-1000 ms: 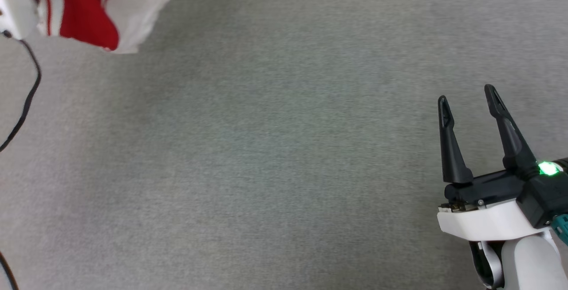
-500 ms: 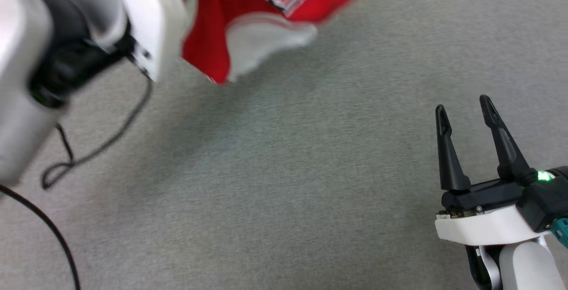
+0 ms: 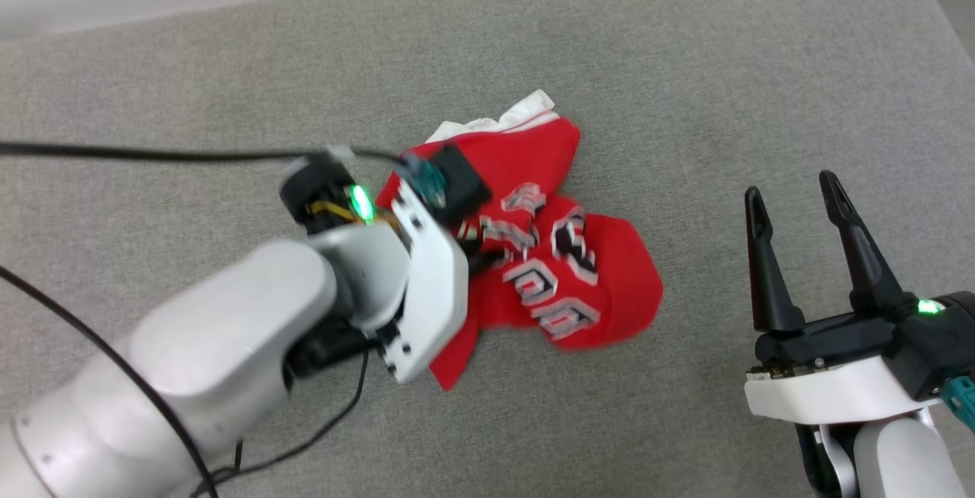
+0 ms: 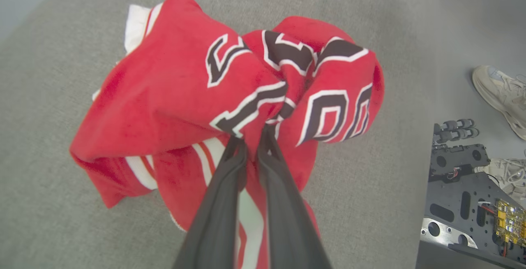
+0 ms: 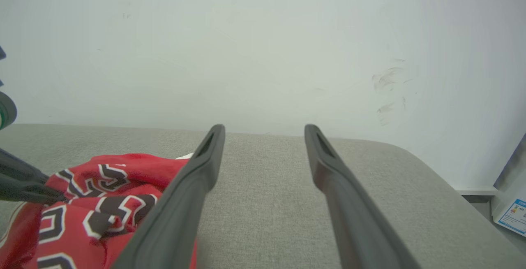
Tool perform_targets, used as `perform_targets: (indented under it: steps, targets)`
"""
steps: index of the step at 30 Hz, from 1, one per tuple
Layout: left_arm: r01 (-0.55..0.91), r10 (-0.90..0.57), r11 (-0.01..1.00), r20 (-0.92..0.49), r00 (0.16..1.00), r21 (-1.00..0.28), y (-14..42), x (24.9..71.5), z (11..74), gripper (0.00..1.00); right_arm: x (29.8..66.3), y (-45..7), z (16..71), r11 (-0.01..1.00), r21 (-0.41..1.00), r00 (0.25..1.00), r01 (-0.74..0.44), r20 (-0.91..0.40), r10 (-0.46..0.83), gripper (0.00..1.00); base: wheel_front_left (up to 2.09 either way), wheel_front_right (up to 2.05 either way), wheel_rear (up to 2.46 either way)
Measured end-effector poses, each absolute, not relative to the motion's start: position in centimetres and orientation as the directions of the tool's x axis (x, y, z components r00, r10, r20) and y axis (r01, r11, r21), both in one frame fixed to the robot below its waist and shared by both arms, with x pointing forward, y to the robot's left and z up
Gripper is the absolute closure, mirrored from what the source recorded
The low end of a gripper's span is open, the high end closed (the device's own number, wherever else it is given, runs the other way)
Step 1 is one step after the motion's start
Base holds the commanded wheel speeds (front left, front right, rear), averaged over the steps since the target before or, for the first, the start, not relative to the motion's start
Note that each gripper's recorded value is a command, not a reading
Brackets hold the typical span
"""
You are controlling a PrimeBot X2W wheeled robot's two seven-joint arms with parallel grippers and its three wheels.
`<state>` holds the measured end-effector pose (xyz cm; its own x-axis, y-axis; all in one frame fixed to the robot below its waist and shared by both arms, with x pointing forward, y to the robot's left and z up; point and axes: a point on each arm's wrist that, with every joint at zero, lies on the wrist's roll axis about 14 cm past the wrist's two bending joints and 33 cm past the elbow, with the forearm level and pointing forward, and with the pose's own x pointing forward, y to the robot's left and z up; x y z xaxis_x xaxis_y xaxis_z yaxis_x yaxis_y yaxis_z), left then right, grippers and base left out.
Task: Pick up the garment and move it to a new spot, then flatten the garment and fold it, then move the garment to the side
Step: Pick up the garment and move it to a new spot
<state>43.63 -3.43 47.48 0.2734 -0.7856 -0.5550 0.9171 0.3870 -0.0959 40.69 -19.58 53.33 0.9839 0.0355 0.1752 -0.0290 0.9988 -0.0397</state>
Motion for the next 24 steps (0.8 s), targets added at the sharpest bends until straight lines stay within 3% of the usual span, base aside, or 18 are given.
perform_targets:
  steps: [5, 10, 11, 12, 18, 24]
  targets:
    - [0.906, -0.747, 0.376, -0.642, 0.173, -0.193, -3.1, 40.0, 41.9, 1.00, 40.9, -19.4, 52.7, 0.999, -0.036, 0.987, -0.036, 0.157, 0.041, 0.00, 0.00, 0.00, 0.00]
    - [0.891, -0.735, 0.394, -0.659, 0.158, -0.225, -2.8, 38.6, 40.1, 1.00, 40.9, -19.1, 52.5, 0.998, -0.036, 0.987, -0.044, 0.153, 0.049, 0.00, 0.00, 0.00, 0.00]
    - [0.891, -0.745, 0.398, -0.644, 0.174, -0.220, -2.9, 38.8, 40.4, 0.28, 40.8, -19.0, 52.6, 0.998, -0.038, 0.987, -0.047, 0.154, 0.052, 0.00, 0.00, 0.00, 0.00]
    - [0.891, -0.757, 0.404, -0.624, 0.196, -0.210, -3.1, 39.1, 40.9, 0.00, 40.8, -18.9, 52.6, 0.998, -0.038, 0.986, -0.050, 0.155, 0.055, 0.00, 0.00, 0.00, 0.00]
    - [0.865, -0.816, 0.491, -0.400, 0.417, -0.100, -3.7, 42.7, 46.8, 0.00, 40.0, -18.3, 53.3, 0.997, -0.038, 0.983, -0.065, 0.169, 0.071, 0.00, 0.00, 0.00, 0.00]
    - [0.763, -0.755, 0.646, -0.123, 0.645, 0.037, -1.4, 45.3, 53.0, 0.00, 39.3, -17.4, 54.0, 0.995, -0.034, 0.977, -0.089, 0.190, 0.094, 0.00, 0.00, 0.00, 0.00]
